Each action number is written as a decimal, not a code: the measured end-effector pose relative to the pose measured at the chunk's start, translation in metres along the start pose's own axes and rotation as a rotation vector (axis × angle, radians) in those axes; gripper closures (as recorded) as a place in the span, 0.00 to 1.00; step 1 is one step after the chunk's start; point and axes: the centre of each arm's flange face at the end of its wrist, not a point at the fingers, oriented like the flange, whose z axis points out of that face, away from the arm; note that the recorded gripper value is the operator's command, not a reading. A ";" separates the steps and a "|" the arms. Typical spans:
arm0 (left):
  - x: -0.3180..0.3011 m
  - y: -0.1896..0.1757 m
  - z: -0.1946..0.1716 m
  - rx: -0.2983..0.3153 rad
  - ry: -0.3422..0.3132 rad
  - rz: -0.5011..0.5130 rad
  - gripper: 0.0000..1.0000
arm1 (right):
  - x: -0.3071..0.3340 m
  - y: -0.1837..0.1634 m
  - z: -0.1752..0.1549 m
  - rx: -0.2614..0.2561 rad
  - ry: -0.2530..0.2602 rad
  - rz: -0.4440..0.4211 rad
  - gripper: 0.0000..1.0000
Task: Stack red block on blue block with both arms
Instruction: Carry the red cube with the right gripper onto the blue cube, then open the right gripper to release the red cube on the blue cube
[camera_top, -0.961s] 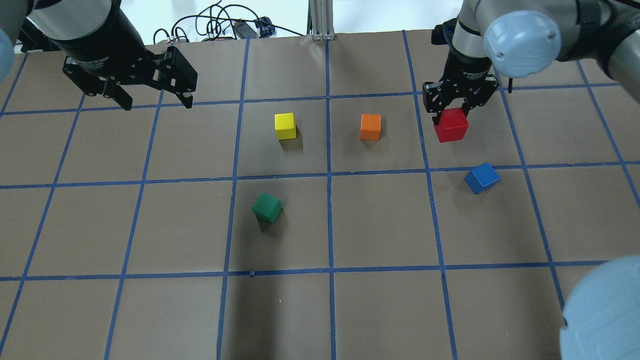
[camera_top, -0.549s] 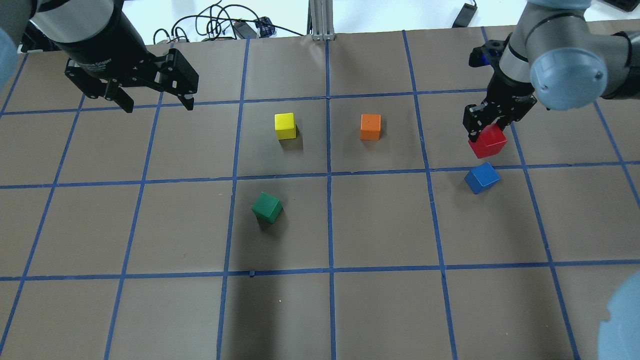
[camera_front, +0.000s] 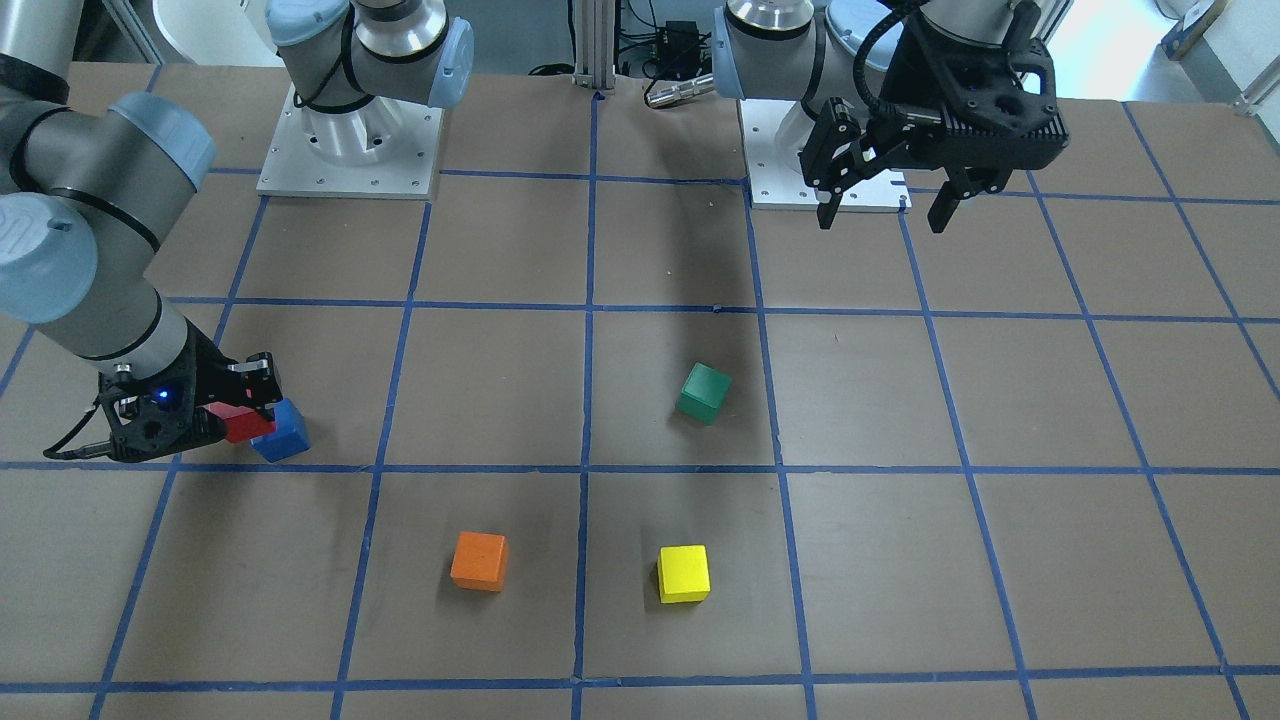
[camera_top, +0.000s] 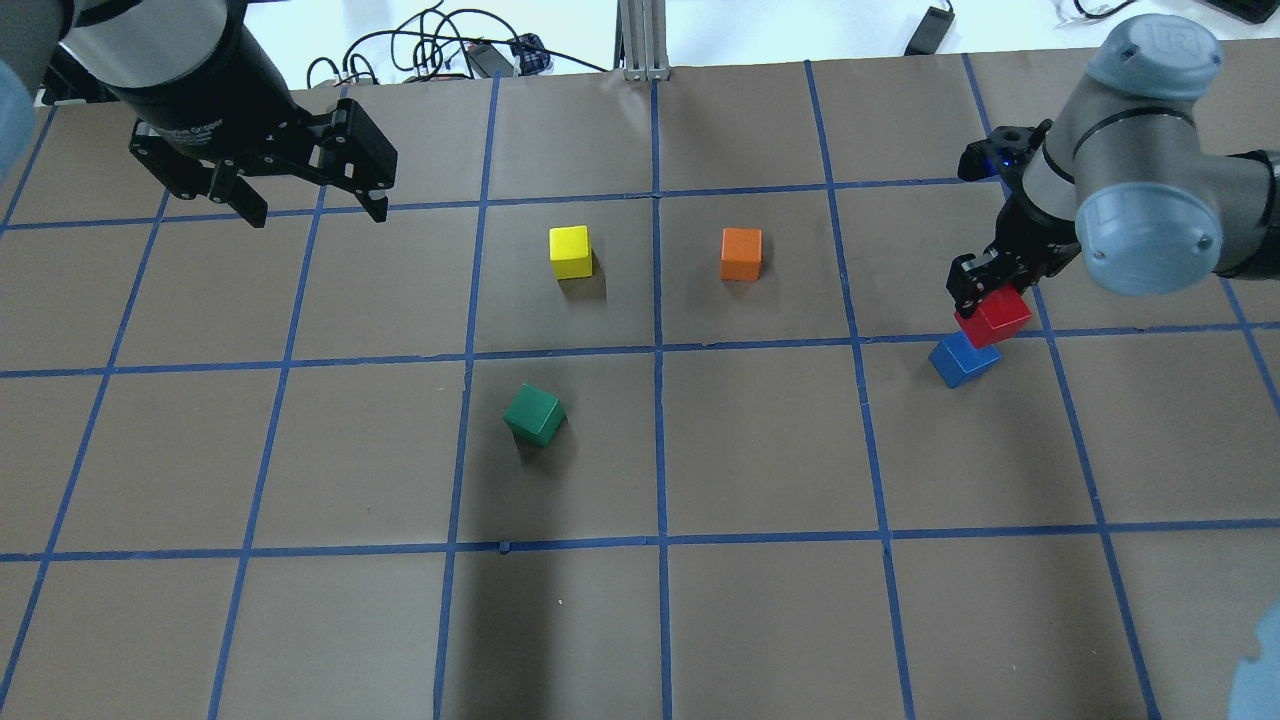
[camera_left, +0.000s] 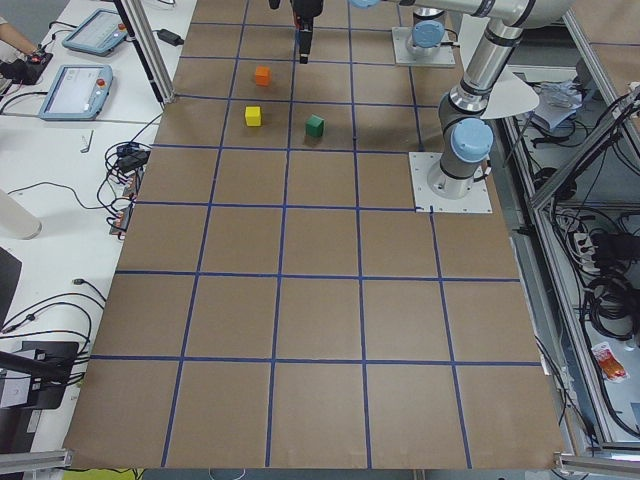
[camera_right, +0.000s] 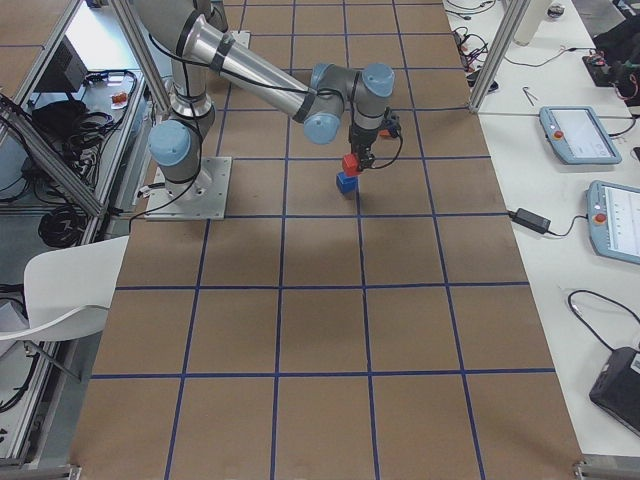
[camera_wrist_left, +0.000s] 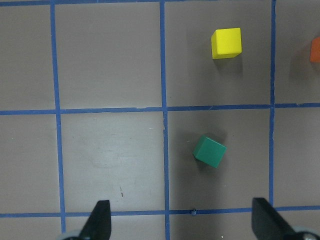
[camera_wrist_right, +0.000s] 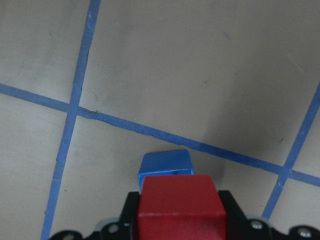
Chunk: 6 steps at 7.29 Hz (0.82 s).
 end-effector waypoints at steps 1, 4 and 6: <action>0.000 0.000 0.000 -0.001 0.000 0.000 0.00 | -0.001 0.001 0.004 0.007 0.002 -0.001 1.00; 0.000 0.000 0.000 0.001 0.000 0.000 0.00 | -0.003 0.004 0.014 0.002 -0.009 0.001 1.00; 0.000 0.000 0.000 0.002 0.000 0.000 0.00 | -0.005 0.007 0.019 -0.007 -0.015 0.006 1.00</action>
